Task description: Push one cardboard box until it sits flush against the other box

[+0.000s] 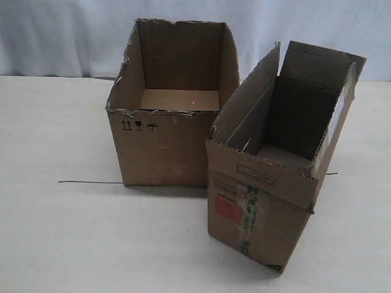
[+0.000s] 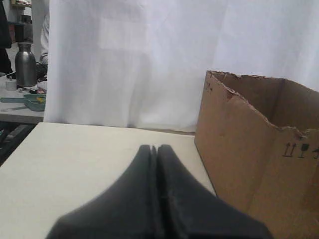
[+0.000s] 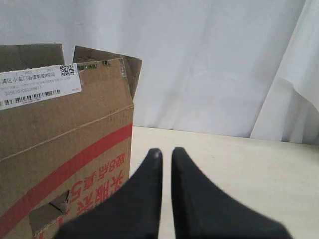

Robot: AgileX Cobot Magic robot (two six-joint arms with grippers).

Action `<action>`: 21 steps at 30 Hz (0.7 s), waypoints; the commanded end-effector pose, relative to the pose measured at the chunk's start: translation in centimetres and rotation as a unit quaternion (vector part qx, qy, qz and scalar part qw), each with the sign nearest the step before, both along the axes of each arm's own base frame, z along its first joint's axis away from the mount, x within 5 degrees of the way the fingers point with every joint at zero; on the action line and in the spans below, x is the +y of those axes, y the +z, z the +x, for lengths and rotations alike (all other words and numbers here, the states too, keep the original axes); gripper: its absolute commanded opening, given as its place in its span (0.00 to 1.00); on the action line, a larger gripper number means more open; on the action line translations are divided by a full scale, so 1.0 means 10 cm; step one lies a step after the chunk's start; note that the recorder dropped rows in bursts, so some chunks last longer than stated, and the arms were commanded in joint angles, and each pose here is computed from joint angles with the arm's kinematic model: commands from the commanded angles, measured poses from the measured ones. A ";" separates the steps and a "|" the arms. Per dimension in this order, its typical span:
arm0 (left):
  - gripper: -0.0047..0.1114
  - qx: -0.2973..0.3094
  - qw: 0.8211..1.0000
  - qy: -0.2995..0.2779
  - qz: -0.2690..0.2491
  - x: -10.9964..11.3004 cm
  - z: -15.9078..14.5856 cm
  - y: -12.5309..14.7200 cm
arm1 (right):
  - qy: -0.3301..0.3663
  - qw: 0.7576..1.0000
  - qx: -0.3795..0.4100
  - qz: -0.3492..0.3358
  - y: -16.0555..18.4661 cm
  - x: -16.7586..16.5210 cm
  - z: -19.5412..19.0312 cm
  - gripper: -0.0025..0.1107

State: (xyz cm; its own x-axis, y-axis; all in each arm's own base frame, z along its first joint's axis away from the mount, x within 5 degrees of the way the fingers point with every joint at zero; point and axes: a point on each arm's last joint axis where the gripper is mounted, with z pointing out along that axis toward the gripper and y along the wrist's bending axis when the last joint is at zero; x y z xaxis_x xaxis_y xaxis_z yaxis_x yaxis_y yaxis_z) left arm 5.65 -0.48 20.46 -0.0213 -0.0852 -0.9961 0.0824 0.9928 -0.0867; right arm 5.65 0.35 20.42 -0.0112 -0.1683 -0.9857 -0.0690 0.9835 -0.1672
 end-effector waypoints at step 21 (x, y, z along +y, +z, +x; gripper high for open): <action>0.04 -0.002 1.000 -0.003 -0.003 0.00 0.00 0.00 | 0.025 0.941 -0.070 0.329 0.41 -0.01 -0.01 0.07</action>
